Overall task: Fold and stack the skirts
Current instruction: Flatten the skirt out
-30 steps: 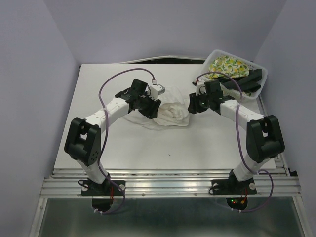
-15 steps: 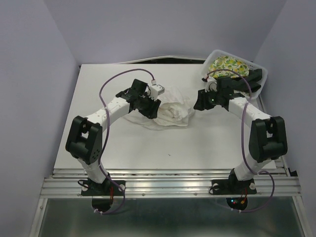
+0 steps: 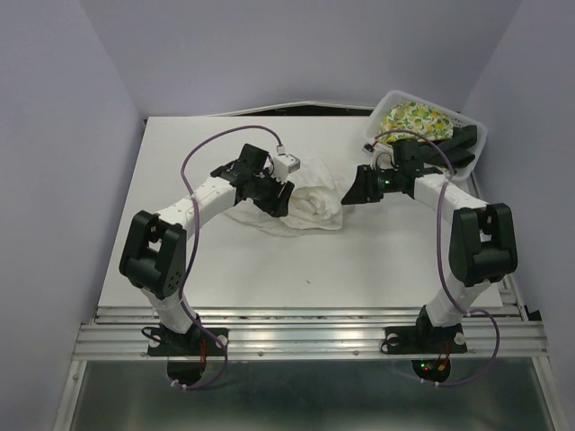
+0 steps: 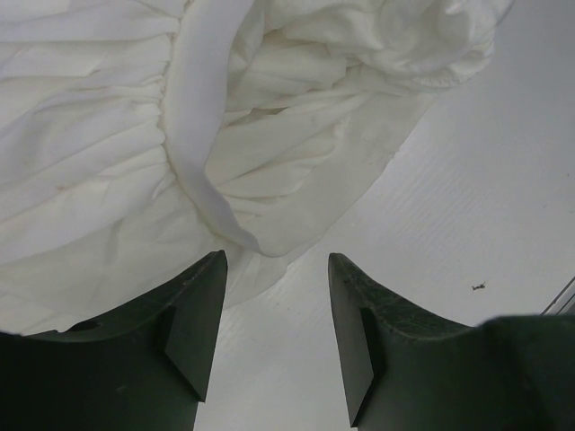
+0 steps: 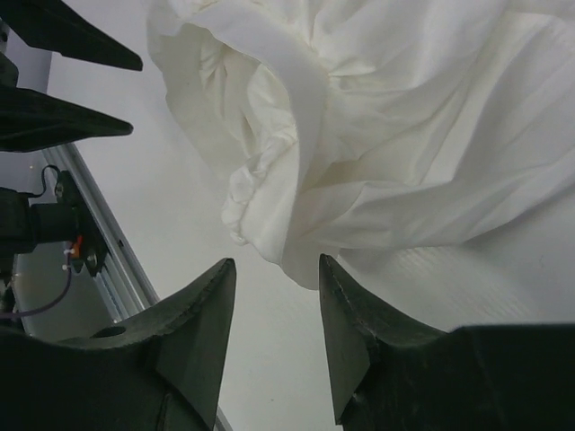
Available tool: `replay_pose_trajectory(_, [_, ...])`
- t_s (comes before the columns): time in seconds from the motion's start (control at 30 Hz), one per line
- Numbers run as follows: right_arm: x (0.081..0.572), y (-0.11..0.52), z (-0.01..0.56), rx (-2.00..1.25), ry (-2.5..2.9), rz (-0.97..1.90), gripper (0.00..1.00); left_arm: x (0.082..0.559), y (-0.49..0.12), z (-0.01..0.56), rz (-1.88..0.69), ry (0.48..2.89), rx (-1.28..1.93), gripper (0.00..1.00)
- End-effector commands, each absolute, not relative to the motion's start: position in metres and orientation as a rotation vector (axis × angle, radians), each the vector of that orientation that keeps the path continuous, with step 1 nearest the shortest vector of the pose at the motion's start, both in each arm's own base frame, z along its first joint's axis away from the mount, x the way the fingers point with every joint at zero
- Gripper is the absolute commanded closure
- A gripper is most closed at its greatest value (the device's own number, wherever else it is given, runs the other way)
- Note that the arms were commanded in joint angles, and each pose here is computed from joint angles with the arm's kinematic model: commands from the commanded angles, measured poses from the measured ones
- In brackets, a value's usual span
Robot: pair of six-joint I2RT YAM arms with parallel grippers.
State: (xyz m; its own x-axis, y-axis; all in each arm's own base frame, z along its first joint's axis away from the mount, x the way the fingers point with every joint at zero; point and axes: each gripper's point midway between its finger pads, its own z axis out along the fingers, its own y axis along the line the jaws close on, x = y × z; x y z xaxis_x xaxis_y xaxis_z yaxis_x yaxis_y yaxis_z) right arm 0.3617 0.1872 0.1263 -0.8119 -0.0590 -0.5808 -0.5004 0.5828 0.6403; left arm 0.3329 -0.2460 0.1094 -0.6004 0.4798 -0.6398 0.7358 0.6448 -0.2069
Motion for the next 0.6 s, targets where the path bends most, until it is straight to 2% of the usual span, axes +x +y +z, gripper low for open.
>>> replay_pose_trajectory(0.0, [0.359, 0.195, 0.134, -0.451, 2.264, 1.241, 0.54, 0.329, -0.252, 0.113, -0.665, 2.307, 0.945, 0.4])
replay_pose_trajectory(0.07, [0.356, 0.199, 0.129, -0.46, 2.27, 1.258, 0.58, 0.33, -0.252, 0.111, -0.664, 2.313, 0.944, 0.4])
replay_pose_trajectory(0.57, [0.355, 0.214, 0.099, -0.518, 2.314, 1.201, 0.57, 0.331, -0.254, 0.103, -0.671, 2.339, 0.932, 0.41])
